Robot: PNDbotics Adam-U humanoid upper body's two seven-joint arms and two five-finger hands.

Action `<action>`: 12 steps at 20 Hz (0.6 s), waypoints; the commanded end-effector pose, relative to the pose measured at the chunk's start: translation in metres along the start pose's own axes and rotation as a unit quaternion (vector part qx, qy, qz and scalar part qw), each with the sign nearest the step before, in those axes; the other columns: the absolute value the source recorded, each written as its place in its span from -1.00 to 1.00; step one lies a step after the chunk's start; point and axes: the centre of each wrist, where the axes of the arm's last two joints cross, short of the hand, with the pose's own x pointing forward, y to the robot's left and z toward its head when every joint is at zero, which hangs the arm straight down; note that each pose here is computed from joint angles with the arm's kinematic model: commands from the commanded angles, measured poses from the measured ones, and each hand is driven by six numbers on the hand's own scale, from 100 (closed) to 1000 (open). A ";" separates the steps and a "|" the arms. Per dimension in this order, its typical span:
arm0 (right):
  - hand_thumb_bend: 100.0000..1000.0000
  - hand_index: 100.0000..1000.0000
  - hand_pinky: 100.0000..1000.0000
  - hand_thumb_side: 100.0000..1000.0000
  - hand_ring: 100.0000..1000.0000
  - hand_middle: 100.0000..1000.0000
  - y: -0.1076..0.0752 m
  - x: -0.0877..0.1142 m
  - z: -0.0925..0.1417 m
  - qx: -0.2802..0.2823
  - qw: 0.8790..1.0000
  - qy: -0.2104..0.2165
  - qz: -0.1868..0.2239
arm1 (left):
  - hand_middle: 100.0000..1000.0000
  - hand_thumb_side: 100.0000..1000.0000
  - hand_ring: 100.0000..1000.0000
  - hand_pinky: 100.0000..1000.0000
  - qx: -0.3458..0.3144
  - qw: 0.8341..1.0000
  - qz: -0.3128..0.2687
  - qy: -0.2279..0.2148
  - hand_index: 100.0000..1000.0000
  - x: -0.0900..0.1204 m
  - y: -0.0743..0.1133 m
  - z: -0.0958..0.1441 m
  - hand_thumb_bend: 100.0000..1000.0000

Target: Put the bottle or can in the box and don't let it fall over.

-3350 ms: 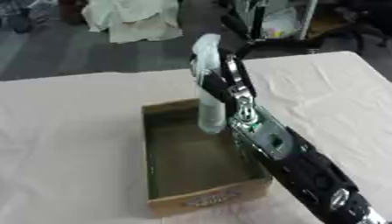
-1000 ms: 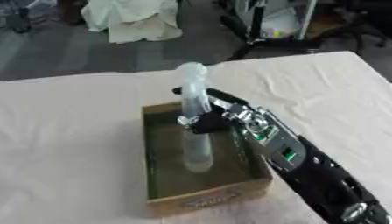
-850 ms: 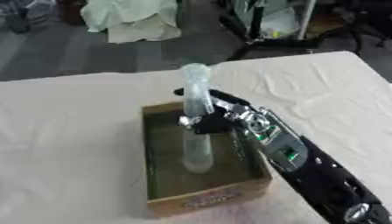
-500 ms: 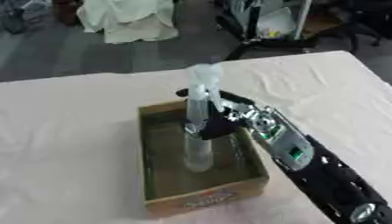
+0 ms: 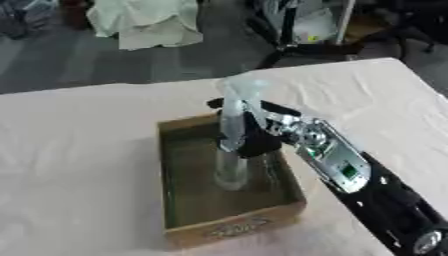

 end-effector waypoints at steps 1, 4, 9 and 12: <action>-1.00 1.00 1.00 -0.60 1.00 1.00 -0.013 0.005 0.008 -0.003 1.000 -0.015 0.006 | 0.97 0.68 0.73 1.00 -0.007 1.000 -0.010 -0.013 0.52 0.007 0.000 -0.002 -1.00; -1.00 1.00 1.00 -0.53 1.00 1.00 -0.016 0.004 0.014 -0.010 1.000 -0.019 0.003 | 0.98 0.68 0.73 1.00 -0.007 1.000 -0.011 -0.013 0.52 0.007 0.000 -0.001 -1.00; -1.00 1.00 1.00 -0.52 1.00 1.00 -0.023 0.002 0.026 -0.029 0.999 -0.022 0.000 | 0.98 0.68 0.73 1.00 -0.009 1.000 -0.013 -0.013 0.52 0.006 0.000 -0.001 -1.00; -1.00 1.00 1.00 -0.53 1.00 1.00 -0.026 0.002 0.034 -0.044 0.999 -0.022 0.000 | 0.98 0.68 0.73 1.00 -0.008 1.000 -0.014 -0.013 0.52 0.006 0.000 -0.001 -1.00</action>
